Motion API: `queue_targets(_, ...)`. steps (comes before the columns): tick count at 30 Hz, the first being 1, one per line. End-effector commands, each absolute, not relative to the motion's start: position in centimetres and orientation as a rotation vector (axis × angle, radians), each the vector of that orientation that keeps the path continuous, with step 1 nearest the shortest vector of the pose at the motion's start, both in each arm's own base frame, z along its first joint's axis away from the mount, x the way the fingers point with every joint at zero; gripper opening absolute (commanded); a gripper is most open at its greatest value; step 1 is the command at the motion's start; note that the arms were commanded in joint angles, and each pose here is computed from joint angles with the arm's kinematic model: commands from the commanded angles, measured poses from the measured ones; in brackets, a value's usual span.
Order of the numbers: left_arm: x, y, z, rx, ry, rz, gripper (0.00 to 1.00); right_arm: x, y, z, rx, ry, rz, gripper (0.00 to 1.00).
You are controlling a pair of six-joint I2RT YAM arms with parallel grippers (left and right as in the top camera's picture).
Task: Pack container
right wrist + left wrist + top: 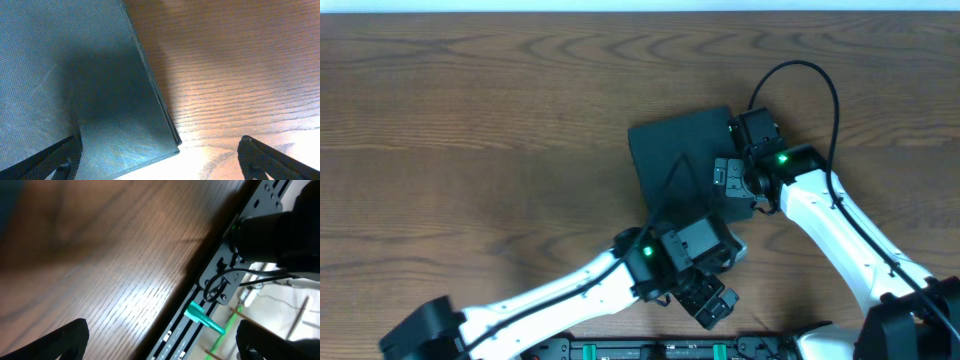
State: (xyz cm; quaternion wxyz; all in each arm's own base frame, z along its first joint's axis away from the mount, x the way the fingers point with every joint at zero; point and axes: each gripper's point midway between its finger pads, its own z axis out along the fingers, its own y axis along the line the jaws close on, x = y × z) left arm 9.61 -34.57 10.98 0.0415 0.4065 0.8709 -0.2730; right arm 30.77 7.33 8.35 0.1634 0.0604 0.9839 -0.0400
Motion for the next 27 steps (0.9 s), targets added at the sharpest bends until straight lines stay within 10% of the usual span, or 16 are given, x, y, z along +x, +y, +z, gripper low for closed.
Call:
queue_targets(1, 8.7, -34.9, 9.3, 1.339, 2.682, -0.855, 0.95, 29.7, 6.6, 6.7, 0.184, 2.856, -0.158, 0.99)
queue_targets(27, 17.3, -30.9, 4.1, 1.494, 2.451, -0.351, 0.95, 30.2, 5.0, 6.5, 0.301, 2.87, -0.07, 0.99)
